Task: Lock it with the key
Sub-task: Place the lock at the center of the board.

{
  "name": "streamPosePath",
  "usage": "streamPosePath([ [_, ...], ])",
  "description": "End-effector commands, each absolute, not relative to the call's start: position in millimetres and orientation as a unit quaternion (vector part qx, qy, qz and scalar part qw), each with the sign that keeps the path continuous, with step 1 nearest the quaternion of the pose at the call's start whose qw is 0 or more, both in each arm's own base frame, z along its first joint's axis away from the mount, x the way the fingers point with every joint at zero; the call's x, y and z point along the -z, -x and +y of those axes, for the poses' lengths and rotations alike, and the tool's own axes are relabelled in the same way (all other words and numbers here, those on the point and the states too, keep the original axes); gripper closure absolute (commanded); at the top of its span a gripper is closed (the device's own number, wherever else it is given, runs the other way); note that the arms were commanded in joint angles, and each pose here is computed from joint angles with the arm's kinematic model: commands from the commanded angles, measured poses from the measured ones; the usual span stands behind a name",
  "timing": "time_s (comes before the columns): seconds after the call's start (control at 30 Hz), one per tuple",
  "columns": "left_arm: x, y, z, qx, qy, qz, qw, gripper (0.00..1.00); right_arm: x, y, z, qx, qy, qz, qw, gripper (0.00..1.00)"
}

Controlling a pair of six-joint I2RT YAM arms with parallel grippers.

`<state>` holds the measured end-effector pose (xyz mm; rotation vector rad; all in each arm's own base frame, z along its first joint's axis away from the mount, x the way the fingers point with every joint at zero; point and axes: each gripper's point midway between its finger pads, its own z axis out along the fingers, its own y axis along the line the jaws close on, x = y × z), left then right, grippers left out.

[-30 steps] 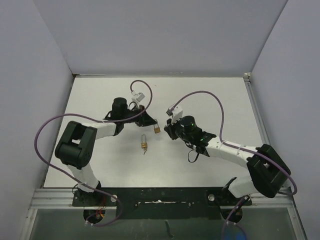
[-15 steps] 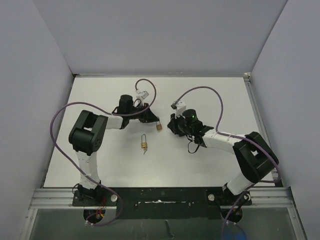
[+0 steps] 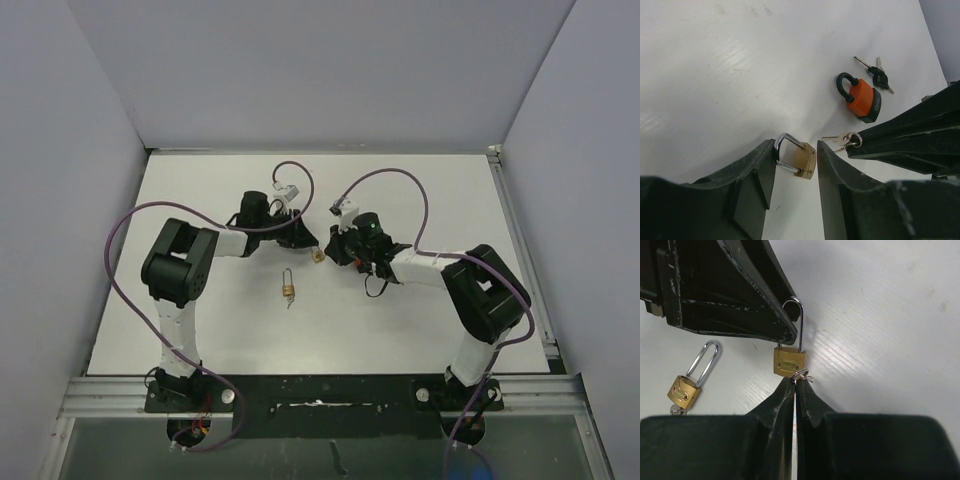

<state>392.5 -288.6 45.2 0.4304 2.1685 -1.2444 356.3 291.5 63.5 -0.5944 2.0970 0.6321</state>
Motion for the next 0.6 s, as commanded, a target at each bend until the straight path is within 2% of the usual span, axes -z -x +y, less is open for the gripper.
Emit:
streamPosePath([
  [0.0,-57,-419,-289,0.456,-0.176,0.806,0.334,0.61,-89,-370,308,-0.277,0.239,0.811,0.457,1.0],
  [0.33,-67,-448,-282,0.44,-0.167,0.807,0.357,0.49,-78,-373,305,-0.272,0.238,0.818,0.448,1.0],
  [0.57,-79,-446,-272,0.434,-0.16,0.803,0.376,0.43,-67,-379,300,-0.264,0.229,0.827,0.44,1.0],
])
